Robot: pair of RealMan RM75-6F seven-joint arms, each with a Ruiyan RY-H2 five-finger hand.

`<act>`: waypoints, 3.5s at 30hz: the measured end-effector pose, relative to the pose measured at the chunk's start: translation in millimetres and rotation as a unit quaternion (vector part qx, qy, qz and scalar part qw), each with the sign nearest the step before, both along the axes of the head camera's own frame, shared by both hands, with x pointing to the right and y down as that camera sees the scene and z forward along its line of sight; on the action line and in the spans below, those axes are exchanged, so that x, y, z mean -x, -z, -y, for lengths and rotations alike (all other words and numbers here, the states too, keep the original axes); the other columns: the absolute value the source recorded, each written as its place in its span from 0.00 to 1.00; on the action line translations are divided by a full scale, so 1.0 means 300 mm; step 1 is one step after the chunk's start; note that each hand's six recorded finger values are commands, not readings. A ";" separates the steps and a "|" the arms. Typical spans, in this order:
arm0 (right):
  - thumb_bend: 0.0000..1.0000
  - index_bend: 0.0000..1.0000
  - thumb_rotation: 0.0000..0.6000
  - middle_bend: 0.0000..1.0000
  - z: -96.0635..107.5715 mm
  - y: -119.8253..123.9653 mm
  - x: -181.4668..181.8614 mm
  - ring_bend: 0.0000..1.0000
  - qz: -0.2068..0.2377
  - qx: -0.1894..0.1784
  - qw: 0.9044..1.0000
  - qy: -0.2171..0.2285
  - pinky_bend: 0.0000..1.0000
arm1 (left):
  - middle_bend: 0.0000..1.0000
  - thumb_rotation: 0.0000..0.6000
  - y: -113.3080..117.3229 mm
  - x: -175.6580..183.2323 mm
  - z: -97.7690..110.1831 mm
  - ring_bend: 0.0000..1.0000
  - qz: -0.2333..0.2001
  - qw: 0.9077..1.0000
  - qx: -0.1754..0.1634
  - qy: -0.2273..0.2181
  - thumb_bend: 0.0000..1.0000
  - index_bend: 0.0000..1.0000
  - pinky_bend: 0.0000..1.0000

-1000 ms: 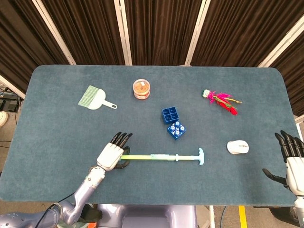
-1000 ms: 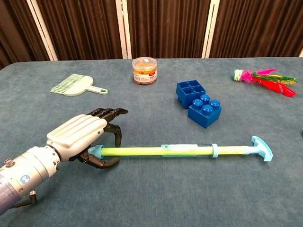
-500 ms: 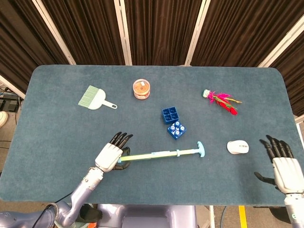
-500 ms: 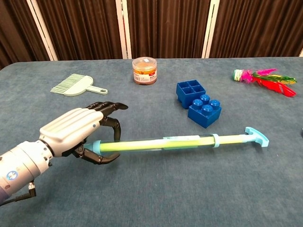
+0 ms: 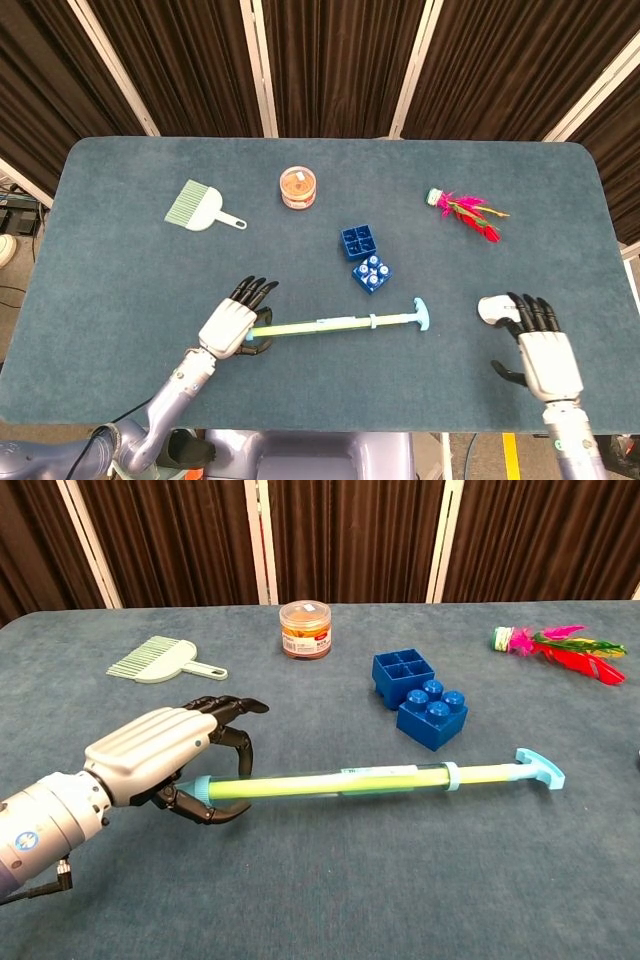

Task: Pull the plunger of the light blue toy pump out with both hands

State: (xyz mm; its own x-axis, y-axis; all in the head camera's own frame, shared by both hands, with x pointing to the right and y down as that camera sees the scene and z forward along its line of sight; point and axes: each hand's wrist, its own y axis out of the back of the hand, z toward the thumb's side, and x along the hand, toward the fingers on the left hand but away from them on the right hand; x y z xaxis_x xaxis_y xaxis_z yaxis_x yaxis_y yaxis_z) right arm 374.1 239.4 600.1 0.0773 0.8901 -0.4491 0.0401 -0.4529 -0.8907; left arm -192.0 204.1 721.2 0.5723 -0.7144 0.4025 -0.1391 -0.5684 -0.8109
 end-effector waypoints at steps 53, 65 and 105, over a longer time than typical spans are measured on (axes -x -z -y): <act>0.32 0.42 1.00 0.14 0.049 -0.374 0.441 0.07 0.143 0.025 0.988 0.054 0.09 | 0.05 1.00 -0.079 0.016 -0.042 0.00 -0.024 0.997 0.067 0.009 0.54 0.60 0.00; 0.33 0.42 1.00 0.14 0.067 -0.425 0.442 0.07 0.163 0.033 0.985 0.052 0.09 | 0.05 1.00 -0.090 0.000 -0.058 0.00 -0.023 0.997 0.079 0.004 0.54 0.60 0.00; 0.59 0.80 1.00 0.23 0.074 -0.474 0.362 0.09 0.152 0.029 0.987 0.032 0.12 | 0.06 1.00 -0.093 -0.015 -0.047 0.00 -0.032 0.996 0.084 0.006 0.54 0.61 0.00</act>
State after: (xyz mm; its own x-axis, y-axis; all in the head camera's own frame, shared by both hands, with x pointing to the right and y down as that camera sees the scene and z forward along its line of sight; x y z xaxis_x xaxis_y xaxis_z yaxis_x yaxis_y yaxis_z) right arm 265.5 217.2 742.4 0.2720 0.8521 -0.4472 0.2717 -0.5138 -0.8137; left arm -187.4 218.2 749.1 0.5927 -0.6474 0.4791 -0.1956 -0.6927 -0.6941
